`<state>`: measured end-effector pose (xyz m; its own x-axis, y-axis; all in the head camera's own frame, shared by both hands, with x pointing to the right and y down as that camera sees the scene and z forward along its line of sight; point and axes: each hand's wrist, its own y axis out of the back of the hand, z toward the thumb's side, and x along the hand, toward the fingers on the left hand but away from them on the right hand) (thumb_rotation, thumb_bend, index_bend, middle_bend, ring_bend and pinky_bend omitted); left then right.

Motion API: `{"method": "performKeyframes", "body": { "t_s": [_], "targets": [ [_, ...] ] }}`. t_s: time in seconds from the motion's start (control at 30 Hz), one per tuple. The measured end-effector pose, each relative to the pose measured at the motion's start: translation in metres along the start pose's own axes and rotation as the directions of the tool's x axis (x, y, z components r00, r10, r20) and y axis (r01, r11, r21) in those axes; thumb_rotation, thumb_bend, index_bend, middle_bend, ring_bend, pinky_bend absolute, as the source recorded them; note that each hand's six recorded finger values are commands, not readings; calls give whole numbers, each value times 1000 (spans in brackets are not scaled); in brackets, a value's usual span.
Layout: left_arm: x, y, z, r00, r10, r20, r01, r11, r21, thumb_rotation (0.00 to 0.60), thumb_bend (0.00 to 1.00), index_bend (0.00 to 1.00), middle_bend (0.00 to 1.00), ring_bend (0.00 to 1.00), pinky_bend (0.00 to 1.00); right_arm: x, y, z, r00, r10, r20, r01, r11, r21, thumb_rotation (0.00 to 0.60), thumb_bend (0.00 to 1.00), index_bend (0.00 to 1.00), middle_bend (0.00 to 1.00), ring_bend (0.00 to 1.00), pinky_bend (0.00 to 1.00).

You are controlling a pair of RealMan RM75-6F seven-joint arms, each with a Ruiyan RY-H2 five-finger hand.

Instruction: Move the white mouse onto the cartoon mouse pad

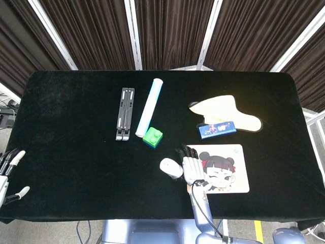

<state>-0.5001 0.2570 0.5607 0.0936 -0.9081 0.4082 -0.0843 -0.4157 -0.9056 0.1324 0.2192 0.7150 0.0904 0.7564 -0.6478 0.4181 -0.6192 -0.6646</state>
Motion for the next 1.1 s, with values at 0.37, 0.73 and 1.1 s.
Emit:
{"method": "performKeyframes", "body": {
  "t_s": [0.37, 0.73, 1.1],
  "targets": [
    [1, -1, 0, 1000, -7, -3, 7, 1000, -4, 600, 187, 0, 0, 0, 0, -8, -5, -7, 1000, -12, 16, 11, 999, 32, 600, 97, 285, 0, 0, 0],
    [1, -2, 1, 1000, -13, 1, 13, 1000, -6, 600, 188, 0, 0, 0, 0, -9, -10, -8, 1000, -4, 23, 3, 999, 32, 600, 149, 318, 2, 0, 0],
    [1, -3, 2, 1000, -21, 5, 21, 1000, -8, 600, 187, 0, 0, 0, 0, -4, -10, -1, 1000, -19, 0, 19, 1000, 6, 600, 270, 453, 92, 0, 0]
  ]
}}
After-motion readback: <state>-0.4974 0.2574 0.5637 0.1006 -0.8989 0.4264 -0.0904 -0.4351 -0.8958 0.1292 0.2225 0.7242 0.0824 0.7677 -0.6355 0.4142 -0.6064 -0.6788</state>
